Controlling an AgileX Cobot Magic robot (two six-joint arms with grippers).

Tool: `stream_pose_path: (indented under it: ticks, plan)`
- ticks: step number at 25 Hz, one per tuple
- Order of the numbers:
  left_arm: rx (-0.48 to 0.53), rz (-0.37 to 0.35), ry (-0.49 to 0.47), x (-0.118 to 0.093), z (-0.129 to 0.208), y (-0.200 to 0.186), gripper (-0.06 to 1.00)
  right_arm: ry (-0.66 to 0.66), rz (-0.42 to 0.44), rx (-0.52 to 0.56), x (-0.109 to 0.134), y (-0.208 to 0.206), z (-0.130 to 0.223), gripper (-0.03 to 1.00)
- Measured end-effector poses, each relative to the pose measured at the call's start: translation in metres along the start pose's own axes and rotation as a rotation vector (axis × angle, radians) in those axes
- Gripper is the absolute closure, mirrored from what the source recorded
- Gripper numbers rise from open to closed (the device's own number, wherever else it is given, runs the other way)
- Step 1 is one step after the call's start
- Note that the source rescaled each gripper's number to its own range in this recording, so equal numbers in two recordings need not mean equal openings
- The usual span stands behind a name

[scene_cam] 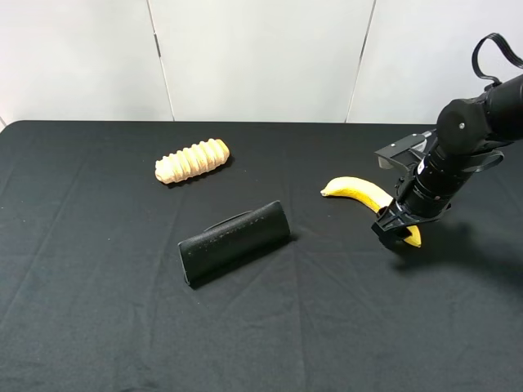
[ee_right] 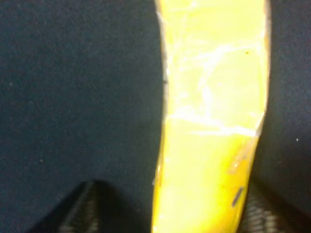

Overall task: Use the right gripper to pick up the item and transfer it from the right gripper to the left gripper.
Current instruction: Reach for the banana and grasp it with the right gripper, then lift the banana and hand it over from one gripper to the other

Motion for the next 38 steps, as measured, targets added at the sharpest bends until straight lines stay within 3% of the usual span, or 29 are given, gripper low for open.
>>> stream_pose_path:
  ticks: [4,15,25,38]
  plan:
    - [0.000,0.000,0.000,0.000,0.000,0.000,-0.06,-0.002,0.003,-0.009,-0.001,0.000,-0.002,0.96]
    - [0.000,0.000,0.000,0.000,0.000,0.000,-0.06,0.001,0.007,-0.016,-0.002,-0.006,-0.006,0.97]
    - [0.000,0.000,0.000,0.000,0.000,0.000,-0.06,0.045,-0.033,0.035,-0.002,-0.062,-0.018,0.97]
    - [0.000,0.000,0.000,0.000,0.000,0.000,-0.05,0.090,-0.077,-0.044,0.008,-0.123,-0.019,0.97]
Point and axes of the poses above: a point on each arm's last joint axis where the gripper is mounted, y pointing out along that axis toward the gripper, x along the wrist's bending axis when the last joint is at zero, z = x × y, the point moved 9 cm from there along y, pointing out along that axis toward the gripper, and after that the axes turned 1 degree about -y, right-handed, at the moved point
